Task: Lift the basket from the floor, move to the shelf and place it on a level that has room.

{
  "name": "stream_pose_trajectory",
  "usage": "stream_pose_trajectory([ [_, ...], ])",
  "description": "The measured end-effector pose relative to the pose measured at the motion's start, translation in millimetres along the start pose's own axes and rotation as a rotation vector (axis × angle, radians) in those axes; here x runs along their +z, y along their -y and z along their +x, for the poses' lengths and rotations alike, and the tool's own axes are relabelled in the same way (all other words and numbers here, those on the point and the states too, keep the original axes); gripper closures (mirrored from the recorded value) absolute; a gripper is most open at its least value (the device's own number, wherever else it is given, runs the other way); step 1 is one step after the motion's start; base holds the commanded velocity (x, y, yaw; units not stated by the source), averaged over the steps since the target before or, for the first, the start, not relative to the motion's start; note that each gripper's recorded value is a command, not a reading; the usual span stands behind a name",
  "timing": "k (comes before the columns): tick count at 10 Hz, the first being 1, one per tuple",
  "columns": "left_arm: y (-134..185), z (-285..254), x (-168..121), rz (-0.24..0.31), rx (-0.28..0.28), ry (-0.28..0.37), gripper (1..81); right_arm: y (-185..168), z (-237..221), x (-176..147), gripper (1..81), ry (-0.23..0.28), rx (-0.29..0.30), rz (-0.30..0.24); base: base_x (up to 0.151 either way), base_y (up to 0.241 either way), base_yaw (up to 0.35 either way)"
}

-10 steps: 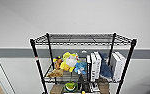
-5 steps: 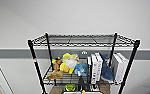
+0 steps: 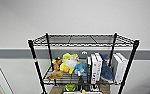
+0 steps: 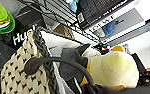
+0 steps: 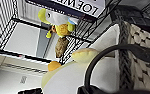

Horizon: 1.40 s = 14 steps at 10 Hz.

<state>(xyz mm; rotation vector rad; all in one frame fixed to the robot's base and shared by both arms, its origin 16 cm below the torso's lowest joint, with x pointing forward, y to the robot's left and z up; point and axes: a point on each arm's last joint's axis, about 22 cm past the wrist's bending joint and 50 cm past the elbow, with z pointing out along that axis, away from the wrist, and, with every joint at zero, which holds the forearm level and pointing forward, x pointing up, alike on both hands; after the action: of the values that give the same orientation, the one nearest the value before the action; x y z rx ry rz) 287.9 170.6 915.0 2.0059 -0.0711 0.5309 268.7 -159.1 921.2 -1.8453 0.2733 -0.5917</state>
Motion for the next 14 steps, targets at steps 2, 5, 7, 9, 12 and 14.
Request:
stream_pose_trajectory([
  [2, -19.3, 13.4, -7.1, -0.021, 0.036, -0.014, 81.1, 18.7, 9.8, -2.7, 81.1, -0.004, -0.026, 0.026, 0.0, 0.0, 0.0],
  [5, -51.3, 30.8, -17.1, -0.058, 0.091, -0.028, 81.1, 50.3, 20.6, -9.4, 81.1, -0.011, -0.059, 0.069, 0.0, 0.0, 0.0],
  [7, -68.3, 40.7, -19.8, -0.08, 0.105, -0.04, 81.1, 76.9, 28.9, -7.1, 81.1, -0.014, -0.082, 0.115, 0.0, 0.0, 0.0],
  [9, -91.7, 55.9, -23.3, -0.109, 0.137, -0.058, 81.1, 98.6, 43.0, -8.5, 81.1, -0.026, -0.105, 0.146, 0.0, 0.0, 0.0],
  [12, -125.2, 73.0, -32.2, -0.149, 0.153, -0.079, 81.1, 130.5, 52.0, -15.5, 81.1, -0.03, -0.109, 0.191, 0.0, 0.0, 0.0],
  [14, -142.4, 80.1, -37.7, -0.168, 0.157, -0.081, 81.1, 149.7, 56.2, -17.6, 81.1, -0.021, -0.116, 0.218, 0.0, 0.0, 0.0],
])
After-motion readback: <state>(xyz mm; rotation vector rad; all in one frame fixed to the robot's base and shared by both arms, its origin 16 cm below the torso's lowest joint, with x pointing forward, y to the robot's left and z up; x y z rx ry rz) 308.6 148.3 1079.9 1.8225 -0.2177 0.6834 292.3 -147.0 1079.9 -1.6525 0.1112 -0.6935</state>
